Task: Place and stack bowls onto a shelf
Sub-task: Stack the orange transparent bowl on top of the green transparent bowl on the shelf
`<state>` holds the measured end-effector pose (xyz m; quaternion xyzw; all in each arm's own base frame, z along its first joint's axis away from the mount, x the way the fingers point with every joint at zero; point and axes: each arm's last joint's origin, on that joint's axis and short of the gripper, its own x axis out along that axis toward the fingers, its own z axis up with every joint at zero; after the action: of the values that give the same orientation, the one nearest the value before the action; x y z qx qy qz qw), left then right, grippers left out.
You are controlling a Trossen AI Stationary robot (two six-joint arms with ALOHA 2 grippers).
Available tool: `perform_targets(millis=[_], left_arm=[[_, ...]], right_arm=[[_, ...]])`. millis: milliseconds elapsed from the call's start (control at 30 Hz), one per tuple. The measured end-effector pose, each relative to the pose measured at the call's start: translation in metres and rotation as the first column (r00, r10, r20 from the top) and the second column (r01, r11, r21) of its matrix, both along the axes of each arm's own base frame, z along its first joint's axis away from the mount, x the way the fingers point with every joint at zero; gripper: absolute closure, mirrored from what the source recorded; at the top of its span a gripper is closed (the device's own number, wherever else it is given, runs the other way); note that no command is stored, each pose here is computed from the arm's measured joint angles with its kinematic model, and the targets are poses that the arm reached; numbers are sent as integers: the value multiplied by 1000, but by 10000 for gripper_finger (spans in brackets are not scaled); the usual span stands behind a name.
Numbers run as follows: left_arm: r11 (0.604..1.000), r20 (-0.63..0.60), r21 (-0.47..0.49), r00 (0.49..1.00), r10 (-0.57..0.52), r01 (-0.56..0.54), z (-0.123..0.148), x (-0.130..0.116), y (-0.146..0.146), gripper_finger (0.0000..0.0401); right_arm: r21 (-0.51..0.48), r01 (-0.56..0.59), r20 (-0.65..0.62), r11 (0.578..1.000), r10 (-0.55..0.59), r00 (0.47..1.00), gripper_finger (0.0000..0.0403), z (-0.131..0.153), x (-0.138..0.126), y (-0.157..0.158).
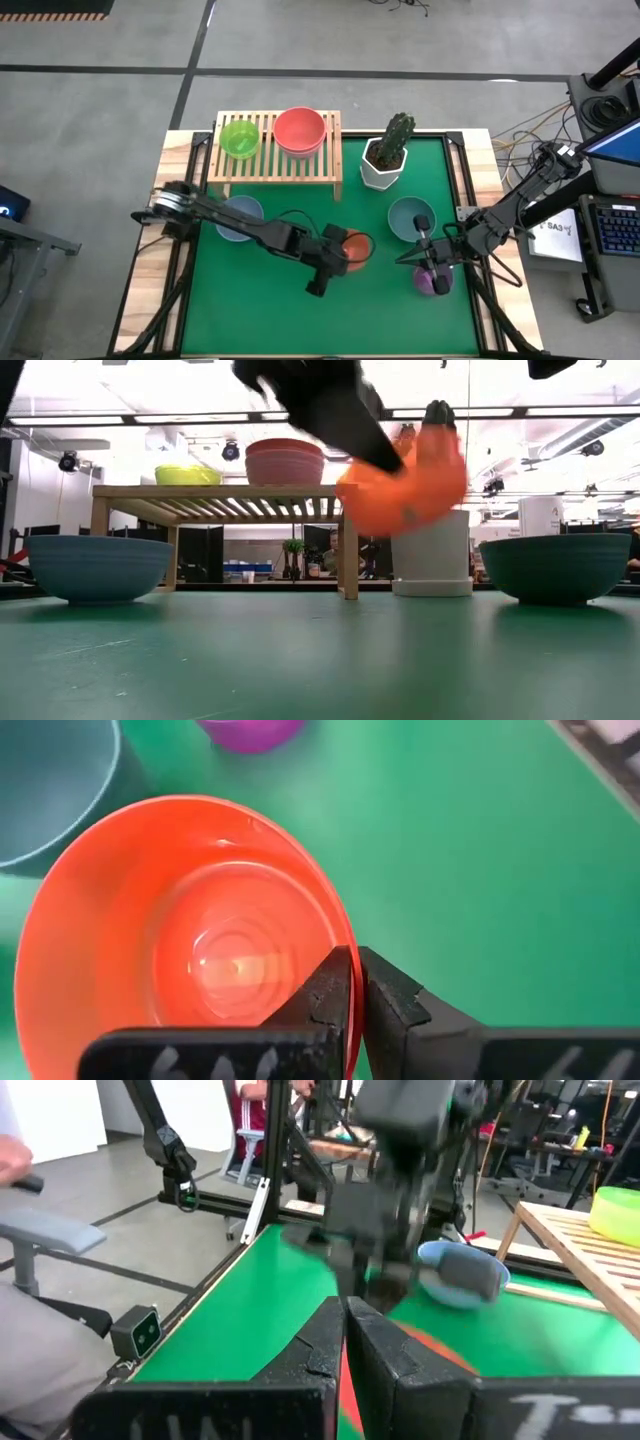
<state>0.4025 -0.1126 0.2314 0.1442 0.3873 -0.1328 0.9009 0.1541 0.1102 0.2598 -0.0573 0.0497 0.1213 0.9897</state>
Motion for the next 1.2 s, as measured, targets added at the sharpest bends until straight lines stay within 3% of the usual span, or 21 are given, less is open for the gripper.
perform_targets(millis=[267,533,667,933,1100,1200], left_arm=[[997,-11,-33,998,65,-65,80,-64,12,401],[945,-75,-1,942,326,-327,132,-145,44,401],[921,-99,1,916,389,-391,148,-181,56,401],[819,-19,206,835,551,-536,163,-228,90,401],[718,-6,346,764,645,-604,165,-239,120,401],[700,-44,365,739,672,-614,164,-238,138,401]], right_arm=[[-16,-68,68,998,69,995,394,3,8,2],[-20,-54,41,998,55,998,394,-4,23,-1],[-17,-47,29,999,47,998,394,-5,25,-1],[-12,-46,32,999,47,998,394,-5,25,-1],[-9,-46,30,999,46,998,394,-5,25,-1],[-7,-46,30,999,46,999,394,-5,25,-1]])
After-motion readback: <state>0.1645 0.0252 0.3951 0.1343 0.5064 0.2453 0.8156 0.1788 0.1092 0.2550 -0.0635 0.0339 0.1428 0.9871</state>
